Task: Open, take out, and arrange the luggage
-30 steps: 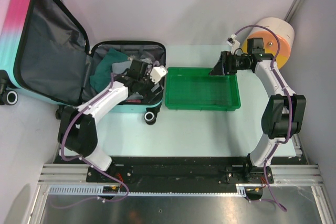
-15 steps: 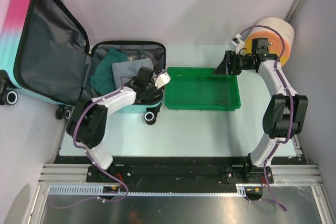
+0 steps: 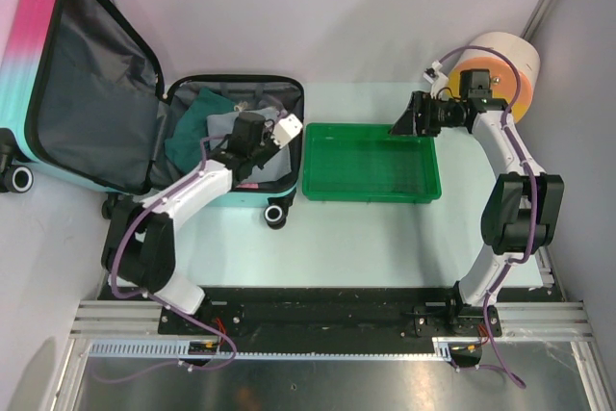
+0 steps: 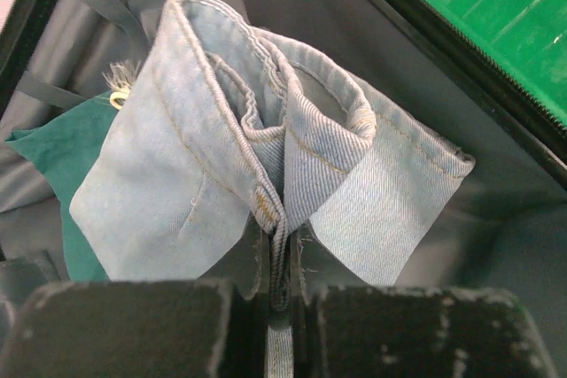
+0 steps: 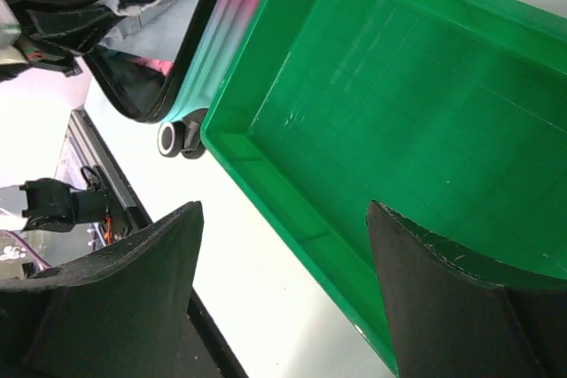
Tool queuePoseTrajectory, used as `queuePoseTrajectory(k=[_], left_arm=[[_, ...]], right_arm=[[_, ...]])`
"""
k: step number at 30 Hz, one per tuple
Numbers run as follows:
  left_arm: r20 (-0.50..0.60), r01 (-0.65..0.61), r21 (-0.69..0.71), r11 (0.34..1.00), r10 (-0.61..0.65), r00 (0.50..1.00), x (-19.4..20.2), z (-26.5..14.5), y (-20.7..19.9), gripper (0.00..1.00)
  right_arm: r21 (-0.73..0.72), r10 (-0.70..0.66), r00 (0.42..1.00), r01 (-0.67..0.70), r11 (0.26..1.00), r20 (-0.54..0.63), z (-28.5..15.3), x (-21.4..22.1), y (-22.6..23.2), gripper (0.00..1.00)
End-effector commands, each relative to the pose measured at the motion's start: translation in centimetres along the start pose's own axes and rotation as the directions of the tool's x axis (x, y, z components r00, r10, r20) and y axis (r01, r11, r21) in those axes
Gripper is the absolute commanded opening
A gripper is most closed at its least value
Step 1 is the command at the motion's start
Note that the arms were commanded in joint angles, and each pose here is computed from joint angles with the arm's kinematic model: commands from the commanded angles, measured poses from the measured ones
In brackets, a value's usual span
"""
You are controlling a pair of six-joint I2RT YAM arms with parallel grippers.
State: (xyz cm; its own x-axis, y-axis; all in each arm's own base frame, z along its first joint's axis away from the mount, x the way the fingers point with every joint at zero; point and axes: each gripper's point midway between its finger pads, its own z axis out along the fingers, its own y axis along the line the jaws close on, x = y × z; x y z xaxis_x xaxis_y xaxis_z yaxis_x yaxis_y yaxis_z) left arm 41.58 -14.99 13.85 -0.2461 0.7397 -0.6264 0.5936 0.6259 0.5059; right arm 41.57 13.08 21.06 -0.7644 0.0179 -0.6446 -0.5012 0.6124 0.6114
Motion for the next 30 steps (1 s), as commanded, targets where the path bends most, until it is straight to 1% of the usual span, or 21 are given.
queuePoseTrajectory(k=[1, 2, 3, 4, 5, 6, 7, 8, 9, 11, 12, 14, 15, 18, 22, 24, 25, 26, 28, 29, 30], left_arm=[[0.195, 0.118, 0.051, 0.992, -0.126, 0.973, -5.6, -3.6, 2.0, 0.0], [0.208, 0.114, 0.061, 0.992, -0.124, 0.97, -6.1, -4.1, 2.1, 0.0], [0.208, 0.106, 0.07, 0.992, -0.119, 0.971, -6.1, -4.1, 1.9, 0.0], [0.195, 0.071, 0.07, 0.995, -0.083, 0.977, -5.8, -3.8, 1.7, 0.0], [0.151, 0.055, 0.081, 0.995, -0.067, 0.986, -4.7, -2.9, 1.1, 0.02], [0.12, 0.043, 0.074, 0.996, -0.052, 0.991, -4.0, -2.3, 0.9, 0.09], [0.091, 0.022, 0.076, 0.997, -0.029, 0.995, -3.2, -1.8, 0.7, 0.24], [0.012, -0.009, 0.102, 0.995, 0.008, 1.0, -0.9, 0.1, -0.6, 0.41], [-0.002, -0.062, 0.12, 0.991, 0.063, 0.998, -0.3, 0.7, -1.0, 0.53], [-0.042, -0.108, 0.158, 0.982, 0.116, 0.992, 1.6, 1.8, -2.1, 0.65], [-0.042, -0.158, 0.167, 0.973, 0.167, 0.985, 1.9, 1.9, -2.2, 0.75], [-0.051, -0.193, 0.206, 0.959, 0.208, 0.977, 2.9, 1.9, -3.0, 0.85], [-0.042, -0.226, 0.224, 0.948, 0.241, 0.97, 3.2, 1.9, -3.3, 0.95], [-0.074, -0.265, 0.285, 0.921, 0.296, 0.952, 5.0, 2.4, -4.6, 0.99], [-0.126, -0.268, 0.304, 0.914, 0.318, 0.94, 6.9, 4.0, -4.8, 1.0], [-0.128, -0.244, 0.277, 0.929, 0.287, 0.949, 6.3, 4.8, -4.2, 0.93], [-0.149, -0.238, 0.254, 0.938, 0.281, 0.948, 6.6, 5.1, -3.6, 0.9], [-0.148, -0.238, 0.238, 0.942, 0.277, 0.949, 6.4, 5.3, -3.2, 0.82], [-0.131, -0.248, 0.195, 0.949, 0.275, 0.952, 5.5, 5.4, -2.3, 0.7], [-0.128, -0.247, 0.178, 0.952, 0.272, 0.954, 5.3, 5.3, -1.9, 0.54], [-0.113, -0.245, 0.166, 0.955, 0.265, 0.958, 4.7, 5.1, -1.5, 0.47]], right_arm=[[-0.005, 0.019, 1.0, -0.019, 1.0, 0.018, 0.7, -0.7, 0.6, 0.79], [-0.002, 0.026, 1.0, -0.026, 1.0, 0.017, 0.8, -0.7, 0.4, 0.79], [-0.022, 0.02, 1.0, -0.02, 1.0, -0.002, 1.6, -0.3, 1.3, 0.79], [-0.03, 0.013, 1.0, -0.013, 0.999, -0.006, 1.9, -0.3, 1.6, 0.79], [-0.036, 0.01, 1.0, -0.01, 0.999, -0.007, 2.1, -0.3, 1.8, 0.79], [-0.04, 0.009, 1.0, -0.009, 0.999, -0.008, 2.2, -0.2, 1.8, 0.79], [-0.041, 0.014, 1.0, -0.014, 0.999, -0.01, 2.4, -0.2, 1.9, 0.78], [-0.042, 0.011, 1.0, -0.011, 0.999, -0.006, 2.4, -0.4, 1.9, 0.78], [-0.042, 0.009, 1.0, -0.009, 0.999, -0.006, 2.4, -0.4, 1.8, 0.78], [-0.038, 0.015, 1.0, -0.015, 0.999, -0.006, 2.2, -0.4, 1.6, 0.78], [-0.036, 0.014, 1.0, -0.014, 0.999, -0.003, 2.1, -0.5, 1.6, 0.78], [-0.029, 0.019, 1.0, -0.019, 0.999, -0.003, 1.8, -0.5, 1.4, 0.78], [-0.027, 0.019, 1.0, -0.019, 0.999, -0.003, 1.7, -0.4, 1.3, 0.78], [-0.021, 0.016, 1.0, -0.016, 1.0, -0.002, 1.5, -0.3, 1.2, 0.78], [-0.012, 0.017, 1.0, -0.017, 1.0, 0.002, 1.1, -0.4, 1.1, 0.78], [-0.007, 0.012, 1.0, -0.012, 1.0, 0.004, 1.0, -0.4, 1.0, 0.78], [-0.006, 0.018, 1.0, -0.018, 1.0, 0.001, 1.0, -0.3, 1.0, 0.78], [-0.003, 0.018, 1.0, -0.018, 1.0, 0.001, 0.9, -0.3, 1.0, 0.78], [0.003, 0.02, 1.0, -0.02, 1.0, 0.001, 0.9, -0.2, 0.8, 0.78], [0.003, 0.016, 1.0, -0.016, 1.0, 0.002, 0.8, -0.2, 0.9, 0.78], [0.003, 0.016, 1.0, -0.016, 1.0, 0.002, 0.8, -0.2, 0.9, 0.78]])
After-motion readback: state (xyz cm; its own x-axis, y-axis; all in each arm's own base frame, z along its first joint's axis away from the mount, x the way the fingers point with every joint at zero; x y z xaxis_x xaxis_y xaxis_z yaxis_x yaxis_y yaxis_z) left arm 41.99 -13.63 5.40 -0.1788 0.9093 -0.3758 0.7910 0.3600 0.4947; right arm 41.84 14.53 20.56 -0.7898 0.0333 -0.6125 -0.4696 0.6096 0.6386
